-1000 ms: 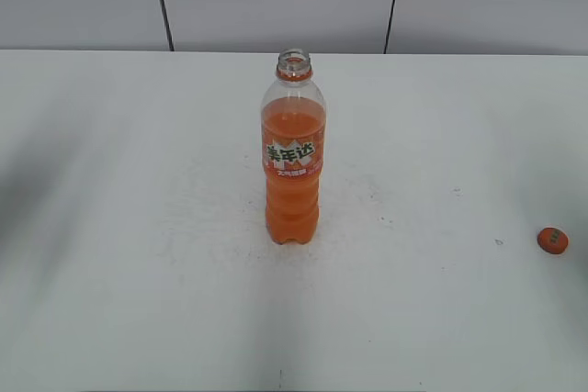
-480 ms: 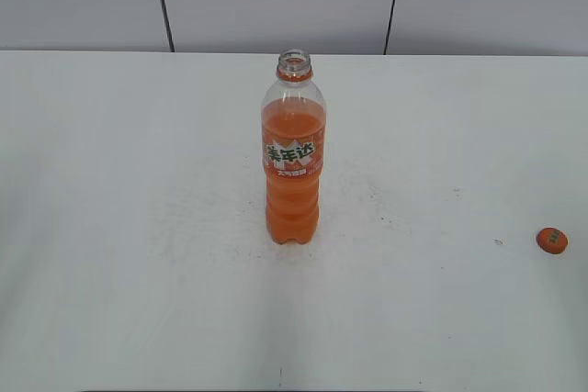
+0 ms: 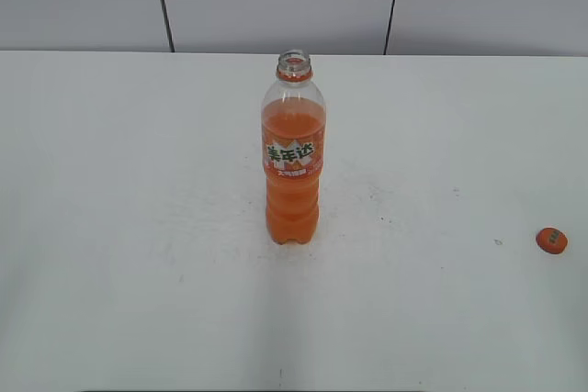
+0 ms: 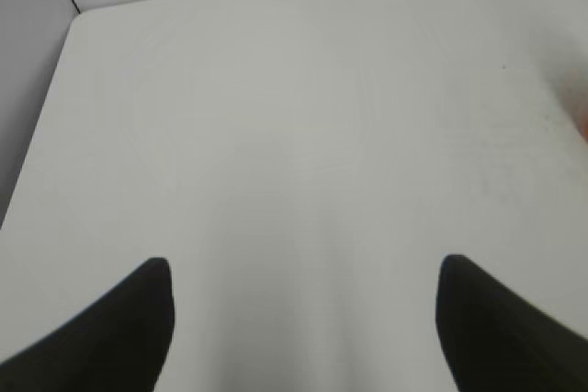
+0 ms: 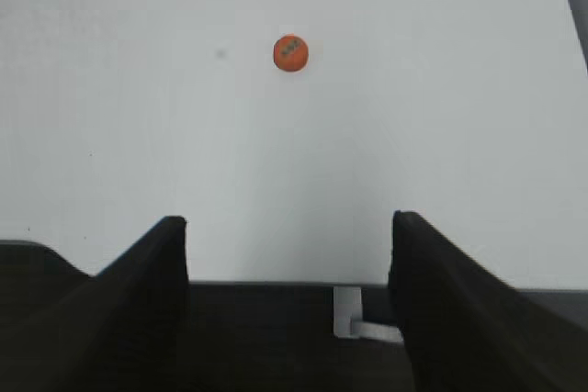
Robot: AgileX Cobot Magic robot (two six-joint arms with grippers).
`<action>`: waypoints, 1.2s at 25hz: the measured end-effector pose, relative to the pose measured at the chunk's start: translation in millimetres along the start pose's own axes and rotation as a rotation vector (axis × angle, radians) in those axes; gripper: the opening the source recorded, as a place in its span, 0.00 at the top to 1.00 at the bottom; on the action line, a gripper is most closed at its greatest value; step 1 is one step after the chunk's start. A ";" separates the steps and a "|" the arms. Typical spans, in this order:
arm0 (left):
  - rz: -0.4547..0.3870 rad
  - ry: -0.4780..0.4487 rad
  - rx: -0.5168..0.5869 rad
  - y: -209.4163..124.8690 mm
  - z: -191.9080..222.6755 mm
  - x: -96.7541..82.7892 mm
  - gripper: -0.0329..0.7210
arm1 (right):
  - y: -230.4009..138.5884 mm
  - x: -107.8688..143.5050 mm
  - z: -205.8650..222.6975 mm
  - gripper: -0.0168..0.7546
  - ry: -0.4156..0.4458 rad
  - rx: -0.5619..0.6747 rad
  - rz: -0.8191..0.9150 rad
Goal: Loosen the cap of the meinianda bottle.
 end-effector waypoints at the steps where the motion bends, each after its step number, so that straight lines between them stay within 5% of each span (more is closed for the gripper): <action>1: 0.000 -0.004 -0.027 -0.2 -4.1 0.0 0.25 | 0.8 0.1 -3.8 0.31 -0.013 -0.040 -0.001; 7: -0.013 -0.030 -0.145 -1.7 -23.0 -0.7 0.26 | 2.8 -0.1 -15.4 0.31 -0.072 -0.209 -0.006; 30: -0.046 -0.096 -0.140 -2.9 -23.9 -11.4 0.26 | 5.2 -1.0 -16.9 0.31 -0.079 -0.233 0.005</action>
Point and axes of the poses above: a point on each arm's last joint axis where the gripper is mounted, z pointing out along that axis toward the gripper, x along the wrist's bending axis when the last joint is at zero, y = z × x, the point moved 8 cm from there along z, pointing out along that axis toward the gripper, and after that the axes turned 9 degrees about -z, right-handed, at the moved point
